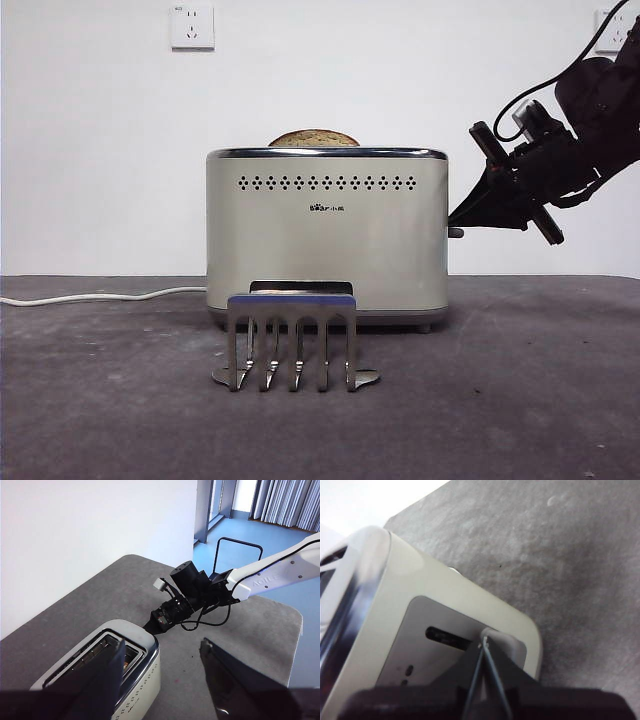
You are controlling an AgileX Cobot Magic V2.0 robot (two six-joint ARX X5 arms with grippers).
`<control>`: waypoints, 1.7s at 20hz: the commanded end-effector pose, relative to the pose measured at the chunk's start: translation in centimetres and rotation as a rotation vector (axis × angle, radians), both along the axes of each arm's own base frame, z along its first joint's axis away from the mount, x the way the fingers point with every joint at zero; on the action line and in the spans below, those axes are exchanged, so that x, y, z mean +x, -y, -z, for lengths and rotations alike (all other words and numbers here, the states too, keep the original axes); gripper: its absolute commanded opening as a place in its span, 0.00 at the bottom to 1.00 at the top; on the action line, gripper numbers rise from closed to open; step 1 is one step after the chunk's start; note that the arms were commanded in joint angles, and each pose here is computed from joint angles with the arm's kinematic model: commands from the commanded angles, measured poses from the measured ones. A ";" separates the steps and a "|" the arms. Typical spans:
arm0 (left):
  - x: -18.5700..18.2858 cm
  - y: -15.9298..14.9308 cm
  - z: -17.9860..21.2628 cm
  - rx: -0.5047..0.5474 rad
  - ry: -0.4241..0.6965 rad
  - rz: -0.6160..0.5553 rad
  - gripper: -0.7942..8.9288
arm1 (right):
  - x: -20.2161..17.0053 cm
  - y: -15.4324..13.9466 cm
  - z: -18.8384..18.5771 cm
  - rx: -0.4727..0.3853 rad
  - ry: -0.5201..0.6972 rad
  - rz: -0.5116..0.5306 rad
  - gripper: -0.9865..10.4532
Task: Pick up a slice of bread from the rack,put the bread on the toaster,press the button
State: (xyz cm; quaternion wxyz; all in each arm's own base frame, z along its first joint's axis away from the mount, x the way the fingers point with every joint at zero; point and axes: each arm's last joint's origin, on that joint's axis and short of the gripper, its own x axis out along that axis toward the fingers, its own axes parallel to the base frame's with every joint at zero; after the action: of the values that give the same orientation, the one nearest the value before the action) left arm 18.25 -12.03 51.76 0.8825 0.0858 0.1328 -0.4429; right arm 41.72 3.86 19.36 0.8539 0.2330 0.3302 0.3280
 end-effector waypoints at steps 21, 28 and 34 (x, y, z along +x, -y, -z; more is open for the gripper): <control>0.0 0.1 0.1 -0.020 -0.030 -0.007 0.34 | -0.1 -0.2 4.1 -0.105 -0.110 -0.016 0.08; 0.0 0.1 0.2 -0.015 -0.039 -0.007 0.34 | -0.1 -0.2 4.1 -0.105 -0.113 -0.017 0.08; 0.0 0.1 0.2 -0.014 -0.039 -0.008 0.34 | -0.1 -0.2 3.4 -0.097 -0.089 -0.017 0.08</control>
State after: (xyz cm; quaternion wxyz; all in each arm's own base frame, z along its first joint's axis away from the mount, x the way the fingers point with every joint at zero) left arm 18.21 -12.01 51.63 0.8824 0.0749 0.1459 -0.4411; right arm 42.07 3.91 17.79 0.8573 0.1983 0.3493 0.3220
